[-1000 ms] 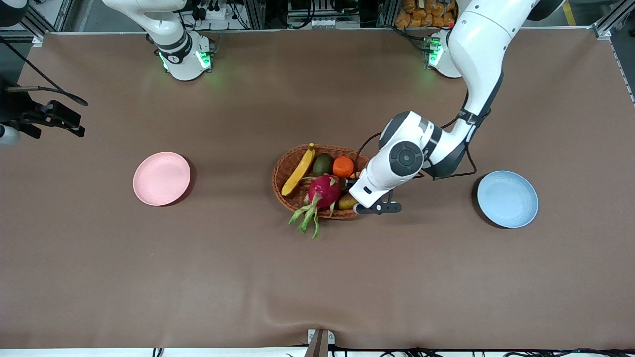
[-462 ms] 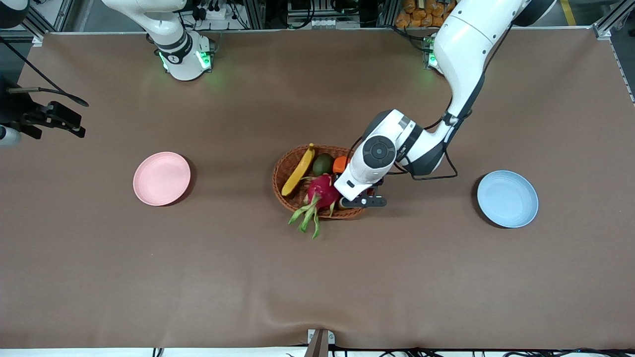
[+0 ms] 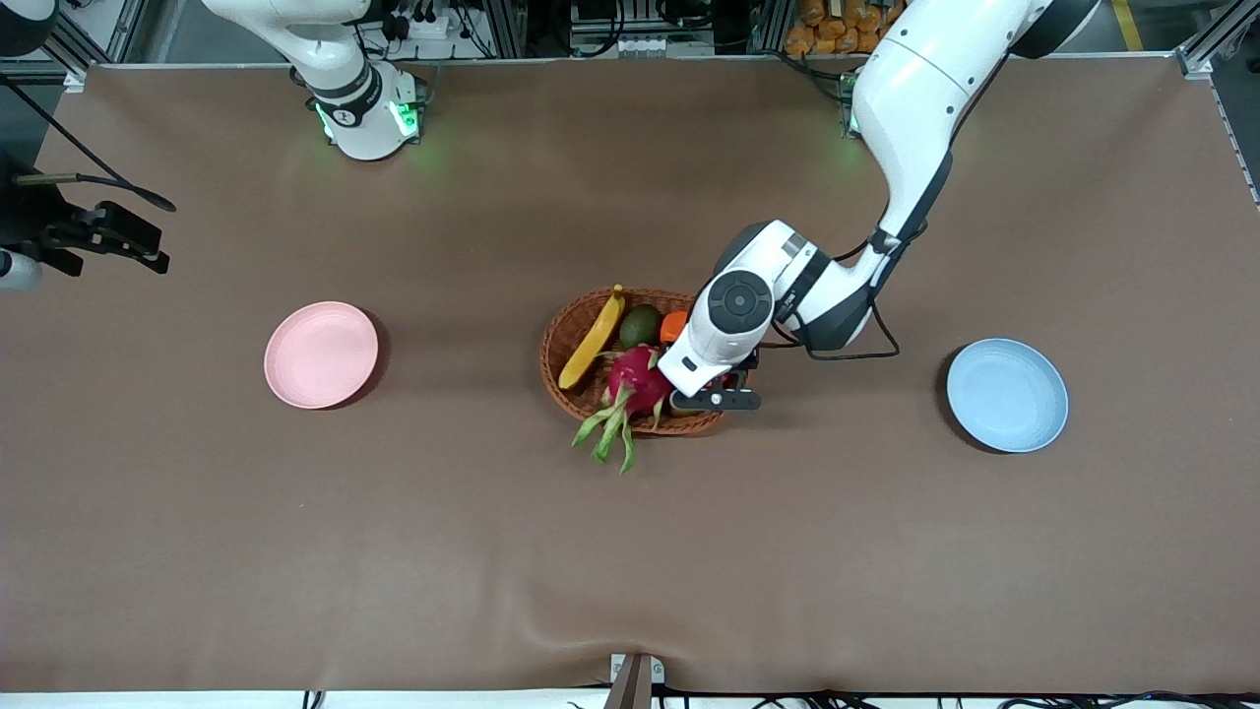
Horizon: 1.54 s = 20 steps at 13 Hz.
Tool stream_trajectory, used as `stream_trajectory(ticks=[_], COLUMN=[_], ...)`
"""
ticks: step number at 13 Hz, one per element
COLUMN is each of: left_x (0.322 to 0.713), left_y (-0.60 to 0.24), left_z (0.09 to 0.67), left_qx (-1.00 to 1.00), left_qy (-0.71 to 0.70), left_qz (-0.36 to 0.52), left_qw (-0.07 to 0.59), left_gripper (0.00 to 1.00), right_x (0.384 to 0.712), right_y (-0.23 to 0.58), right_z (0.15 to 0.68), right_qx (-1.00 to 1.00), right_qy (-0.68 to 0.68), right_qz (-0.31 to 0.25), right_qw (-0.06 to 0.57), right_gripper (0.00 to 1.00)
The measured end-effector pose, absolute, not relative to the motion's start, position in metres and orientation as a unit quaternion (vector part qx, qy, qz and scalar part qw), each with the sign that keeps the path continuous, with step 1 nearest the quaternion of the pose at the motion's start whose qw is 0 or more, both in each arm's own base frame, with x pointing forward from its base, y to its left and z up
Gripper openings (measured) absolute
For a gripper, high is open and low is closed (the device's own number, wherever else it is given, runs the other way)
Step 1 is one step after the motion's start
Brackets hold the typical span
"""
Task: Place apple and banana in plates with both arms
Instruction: 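Lower the left gripper onto the red apple and close it, then carry the apple to the blue plate while the right gripper reaches out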
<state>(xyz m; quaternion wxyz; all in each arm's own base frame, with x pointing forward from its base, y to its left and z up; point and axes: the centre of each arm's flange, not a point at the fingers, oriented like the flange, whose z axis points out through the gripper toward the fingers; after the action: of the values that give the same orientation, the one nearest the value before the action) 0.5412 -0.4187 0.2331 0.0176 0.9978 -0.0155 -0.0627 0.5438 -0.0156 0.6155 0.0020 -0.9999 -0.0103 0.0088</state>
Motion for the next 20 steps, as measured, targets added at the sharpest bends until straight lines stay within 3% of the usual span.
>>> stream_trajectory(ticks=[7,9,10,14,20], left_x=[0.538,0.538,0.538,0.539,0.552], left_y=[-0.414,-0.411,-0.41,-0.411,-0.405], left_z=[0.225,0.221,0.221,0.226,0.309], left_qx=[0.997,0.997,0.997,0.997,0.998], left_qy=[-0.015,-0.017,-0.019,-0.014,0.003], left_qz=[-0.073,-0.074,-0.074,-0.078,-0.061], left_qw=[0.007,0.001,-0.003,-0.008,-0.018], left_gripper=[1.0,0.93,0.83,0.74,0.74], right_x=[0.544,0.544,0.544,0.544,0.544], right_y=[-0.016,-0.016,-0.016,-0.015,-0.012], right_z=[0.616,0.616,0.616,0.616,0.616], right_qx=[-1.0,-1.0,-1.0,-1.0,-1.0], right_qy=[-0.01,-0.01,-0.01,-0.011,-0.015], right_qz=[0.009,0.009,0.009,0.009,0.008], right_qw=[0.002,0.002,0.002,0.002,0.002], right_gripper=[1.0,1.0,1.0,1.0,1.0])
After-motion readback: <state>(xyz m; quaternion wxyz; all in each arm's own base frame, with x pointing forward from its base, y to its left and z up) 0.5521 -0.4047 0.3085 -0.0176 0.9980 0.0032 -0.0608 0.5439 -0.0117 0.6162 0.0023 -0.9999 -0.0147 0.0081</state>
